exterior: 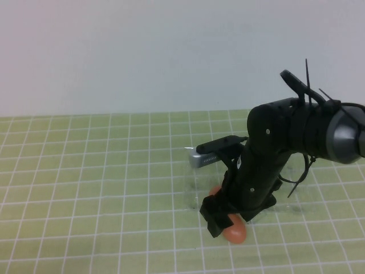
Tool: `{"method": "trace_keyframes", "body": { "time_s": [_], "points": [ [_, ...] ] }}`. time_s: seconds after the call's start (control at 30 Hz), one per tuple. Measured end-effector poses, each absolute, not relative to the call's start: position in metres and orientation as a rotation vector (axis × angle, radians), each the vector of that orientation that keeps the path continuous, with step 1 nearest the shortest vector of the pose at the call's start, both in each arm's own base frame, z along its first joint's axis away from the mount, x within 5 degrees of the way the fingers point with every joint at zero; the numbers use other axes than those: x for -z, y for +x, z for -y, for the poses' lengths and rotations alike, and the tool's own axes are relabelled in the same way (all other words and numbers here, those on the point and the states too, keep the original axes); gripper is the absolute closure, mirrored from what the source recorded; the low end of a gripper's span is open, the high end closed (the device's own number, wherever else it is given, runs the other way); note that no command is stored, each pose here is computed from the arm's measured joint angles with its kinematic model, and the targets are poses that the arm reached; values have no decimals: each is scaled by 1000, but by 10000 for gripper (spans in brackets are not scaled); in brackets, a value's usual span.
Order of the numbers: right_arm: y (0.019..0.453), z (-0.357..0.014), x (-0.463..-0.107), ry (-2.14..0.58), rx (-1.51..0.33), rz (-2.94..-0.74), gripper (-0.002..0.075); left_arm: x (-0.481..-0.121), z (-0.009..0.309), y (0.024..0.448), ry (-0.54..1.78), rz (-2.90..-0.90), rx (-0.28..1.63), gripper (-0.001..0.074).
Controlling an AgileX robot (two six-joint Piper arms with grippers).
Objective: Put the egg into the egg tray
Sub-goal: Pick up the egg
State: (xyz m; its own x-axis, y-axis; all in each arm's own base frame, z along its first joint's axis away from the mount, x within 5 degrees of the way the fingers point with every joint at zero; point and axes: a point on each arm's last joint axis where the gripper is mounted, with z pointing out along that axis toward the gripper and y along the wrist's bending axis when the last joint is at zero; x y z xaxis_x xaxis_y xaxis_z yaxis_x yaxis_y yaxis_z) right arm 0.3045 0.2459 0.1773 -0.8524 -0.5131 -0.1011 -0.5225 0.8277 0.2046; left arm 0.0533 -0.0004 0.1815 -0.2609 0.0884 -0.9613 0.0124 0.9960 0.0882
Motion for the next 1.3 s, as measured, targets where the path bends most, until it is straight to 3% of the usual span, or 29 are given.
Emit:
{"method": "trace_keyframes", "body": {
  "time_s": [1.3],
  "points": [
    [295,-275,-158,-963,-359,-2900,118,-182,0,53,73,-1834,-72,737]
  ]
}}
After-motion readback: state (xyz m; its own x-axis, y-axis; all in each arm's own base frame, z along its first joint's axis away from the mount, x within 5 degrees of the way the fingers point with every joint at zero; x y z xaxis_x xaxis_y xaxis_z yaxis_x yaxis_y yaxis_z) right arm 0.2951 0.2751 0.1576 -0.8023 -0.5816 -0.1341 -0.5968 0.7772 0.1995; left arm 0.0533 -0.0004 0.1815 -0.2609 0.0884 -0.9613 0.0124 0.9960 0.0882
